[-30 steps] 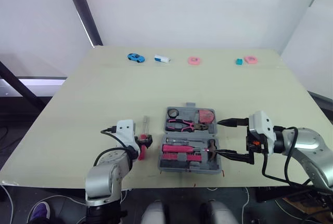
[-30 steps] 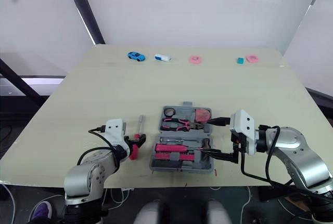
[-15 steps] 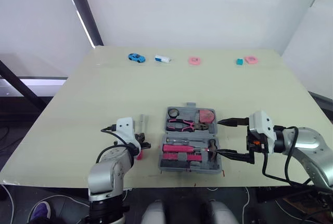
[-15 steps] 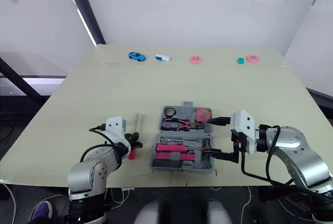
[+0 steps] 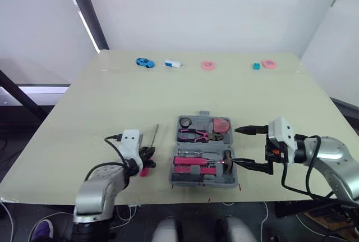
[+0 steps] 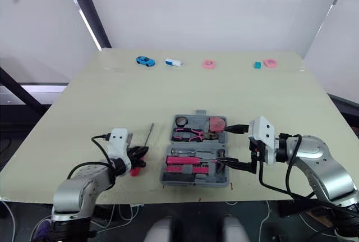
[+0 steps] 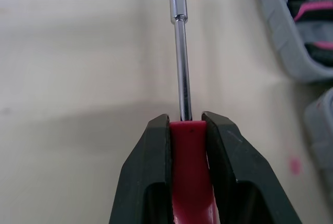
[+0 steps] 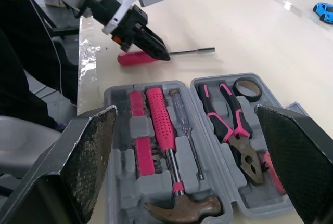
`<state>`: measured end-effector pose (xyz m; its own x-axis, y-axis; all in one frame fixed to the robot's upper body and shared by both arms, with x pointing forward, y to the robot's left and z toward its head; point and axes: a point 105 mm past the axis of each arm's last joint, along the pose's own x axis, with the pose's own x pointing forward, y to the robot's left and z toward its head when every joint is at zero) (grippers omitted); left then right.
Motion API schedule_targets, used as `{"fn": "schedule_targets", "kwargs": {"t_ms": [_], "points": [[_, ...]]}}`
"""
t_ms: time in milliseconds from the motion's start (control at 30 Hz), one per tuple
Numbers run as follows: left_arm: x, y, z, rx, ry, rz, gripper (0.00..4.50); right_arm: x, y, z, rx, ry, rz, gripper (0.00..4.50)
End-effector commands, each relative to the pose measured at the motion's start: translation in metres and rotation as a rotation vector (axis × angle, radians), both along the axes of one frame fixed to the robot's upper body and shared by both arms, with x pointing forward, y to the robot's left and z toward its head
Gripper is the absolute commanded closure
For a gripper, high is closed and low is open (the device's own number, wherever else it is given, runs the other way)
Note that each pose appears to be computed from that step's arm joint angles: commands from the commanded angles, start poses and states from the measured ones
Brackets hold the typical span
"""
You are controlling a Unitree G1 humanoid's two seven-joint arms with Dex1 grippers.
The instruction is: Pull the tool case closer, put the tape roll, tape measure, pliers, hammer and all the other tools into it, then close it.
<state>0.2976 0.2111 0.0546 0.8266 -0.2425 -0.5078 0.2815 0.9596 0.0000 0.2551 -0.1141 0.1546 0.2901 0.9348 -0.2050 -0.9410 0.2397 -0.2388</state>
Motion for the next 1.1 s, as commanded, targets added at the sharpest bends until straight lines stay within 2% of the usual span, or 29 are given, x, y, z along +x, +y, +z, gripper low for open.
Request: {"fn": "schedule_targets", "kwargs": {"t_ms": [33,133,233,333,433,533,667,767,967,1100], "points": [[0.000,0.000,0.006,0.079,-0.043,-0.203,4.06,0.001,0.001,0.011,0.017,-0.058,-0.003,0.00],[0.000,0.006,0.009,0.106,-0.047,-0.306,4.06,0.001,0.001,0.011,0.019,-0.060,-0.010,0.00],[-0.002,0.005,0.033,0.029,-0.085,-0.451,4.06,0.000,-0.002,0.011,0.017,-0.062,-0.018,0.00],[-0.019,-0.006,0.061,-0.058,-0.061,-0.669,4.06,-0.002,-0.007,0.010,0.005,-0.062,-0.019,0.00],[-0.032,-0.016,0.076,-0.065,0.032,-0.827,4.06,-0.003,-0.013,0.008,-0.017,-0.062,-0.024,0.00],[-0.040,-0.030,0.084,0.013,0.085,-0.965,4.06,-0.005,-0.021,0.007,-0.041,-0.062,-0.038,0.00],[-0.033,-0.060,0.096,0.112,0.095,-1.093,4.06,-0.015,-0.037,0.005,-0.079,-0.043,-0.066,0.00],[-0.027,-0.080,0.097,0.191,0.170,-1.170,4.06,-0.023,-0.048,-0.001,-0.114,-0.019,-0.085,0.00],[-0.027,-0.110,0.087,0.291,0.260,-1.298,4.06,-0.036,-0.065,-0.001,-0.162,0.016,-0.090,0.00],[-0.025,-0.127,0.070,0.374,0.315,-1.329,4.06,-0.047,-0.076,-0.001,-0.216,0.065,-0.061,0.00]]}}
